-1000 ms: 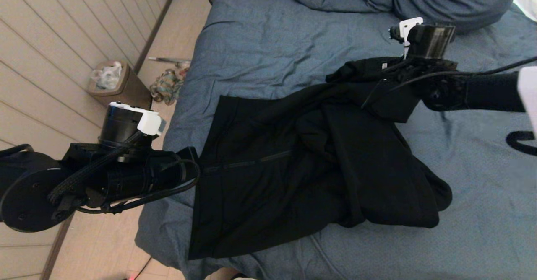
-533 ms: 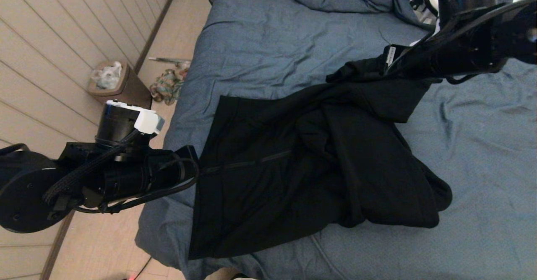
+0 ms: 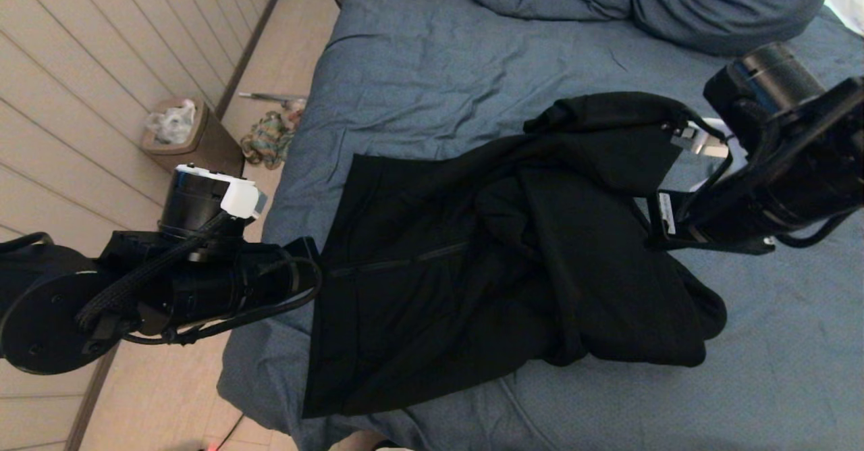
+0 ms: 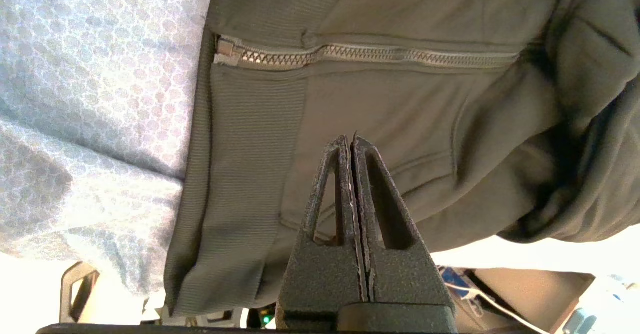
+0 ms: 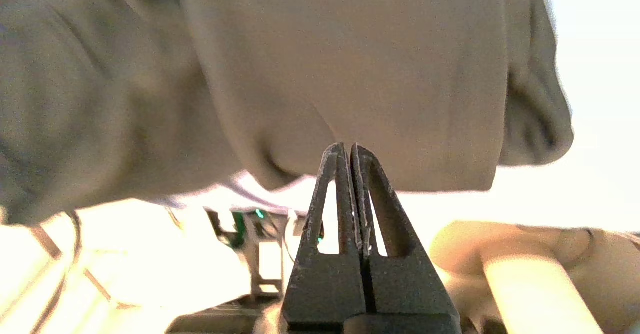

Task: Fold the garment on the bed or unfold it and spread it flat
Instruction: Unfold the black sweatshirt

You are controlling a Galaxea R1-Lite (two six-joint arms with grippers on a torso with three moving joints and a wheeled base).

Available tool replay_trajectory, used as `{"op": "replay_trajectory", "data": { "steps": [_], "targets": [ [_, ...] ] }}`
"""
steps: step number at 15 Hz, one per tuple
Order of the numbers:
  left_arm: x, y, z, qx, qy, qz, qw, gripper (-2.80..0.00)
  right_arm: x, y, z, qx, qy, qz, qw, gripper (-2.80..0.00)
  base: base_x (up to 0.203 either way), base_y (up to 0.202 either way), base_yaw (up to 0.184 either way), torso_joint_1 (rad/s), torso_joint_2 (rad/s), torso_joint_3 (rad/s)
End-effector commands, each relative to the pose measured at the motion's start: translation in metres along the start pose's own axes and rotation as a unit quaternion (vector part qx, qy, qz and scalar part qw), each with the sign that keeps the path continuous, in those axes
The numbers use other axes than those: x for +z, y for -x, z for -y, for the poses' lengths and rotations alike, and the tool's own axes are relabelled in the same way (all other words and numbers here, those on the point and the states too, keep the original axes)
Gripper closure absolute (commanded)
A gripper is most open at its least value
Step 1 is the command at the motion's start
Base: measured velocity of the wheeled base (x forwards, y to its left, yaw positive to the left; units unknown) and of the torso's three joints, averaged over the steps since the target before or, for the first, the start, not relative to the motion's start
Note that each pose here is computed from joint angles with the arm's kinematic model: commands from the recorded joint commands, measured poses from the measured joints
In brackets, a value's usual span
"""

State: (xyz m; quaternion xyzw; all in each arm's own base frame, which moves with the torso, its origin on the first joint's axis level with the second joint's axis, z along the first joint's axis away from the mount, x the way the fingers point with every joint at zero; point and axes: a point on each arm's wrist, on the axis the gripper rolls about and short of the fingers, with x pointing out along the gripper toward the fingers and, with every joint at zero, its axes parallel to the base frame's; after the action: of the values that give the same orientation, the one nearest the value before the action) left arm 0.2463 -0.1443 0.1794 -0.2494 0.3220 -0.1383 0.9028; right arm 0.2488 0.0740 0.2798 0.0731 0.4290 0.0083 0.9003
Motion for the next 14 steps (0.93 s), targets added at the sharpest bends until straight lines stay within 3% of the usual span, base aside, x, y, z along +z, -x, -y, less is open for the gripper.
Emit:
{"op": "replay_trajectory", "data": {
  "steps": [1, 4, 7, 9, 11, 14],
  "targets": [
    [-0.002, -0.005, -0.002, 0.005, 0.002, -0.006, 1.0000, 0.00, -0.013, -0.009, 0.005, -0.009, 0.003, -0.017, 1.000, 0.00, 0.000, 0.000, 0.000, 0.000, 0.00, 0.000],
    [-0.005, -0.013, -0.004, 0.013, 0.002, -0.015, 0.9998, 0.00, -0.016, -0.037, 0.023, -0.024, 0.003, 0.005, 1.000, 0.00, 0.000, 0.000, 0.000, 0.000, 0.00, 0.000],
    [-0.007, -0.018, -0.005, 0.017, 0.001, -0.021, 0.9996, 0.00, -0.022, -0.040, 0.013, 0.027, 0.024, 0.001, 0.999, 0.00, 0.000, 0.000, 0.000, 0.000, 0.00, 0.000],
    [-0.006, -0.023, -0.007, 0.021, 0.003, -0.016, 0.9997, 0.00, -0.039, -0.038, -0.016, 0.109, 0.062, -0.035, 0.991, 0.00, 0.000, 0.000, 0.000, 0.000, 0.00, 0.000],
    [0.008, -0.019, -0.014, 0.020, 0.012, 0.018, 0.9996, 0.00, -0.059, -0.040, -0.047, 0.171, 0.098, -0.081, 0.977, 0.00, 0.000, 0.000, 0.000, 0.000, 0.00, 0.000],
    [0.034, 0.005, -0.023, 0.019, 0.028, 0.075, 0.9966, 0.00, -0.090, -0.069, -0.098, 0.212, 0.144, -0.167, 0.952, 0.00, 0.000, 0.000, 0.000, 0.000, 0.00, 0.000]
  ]
}}
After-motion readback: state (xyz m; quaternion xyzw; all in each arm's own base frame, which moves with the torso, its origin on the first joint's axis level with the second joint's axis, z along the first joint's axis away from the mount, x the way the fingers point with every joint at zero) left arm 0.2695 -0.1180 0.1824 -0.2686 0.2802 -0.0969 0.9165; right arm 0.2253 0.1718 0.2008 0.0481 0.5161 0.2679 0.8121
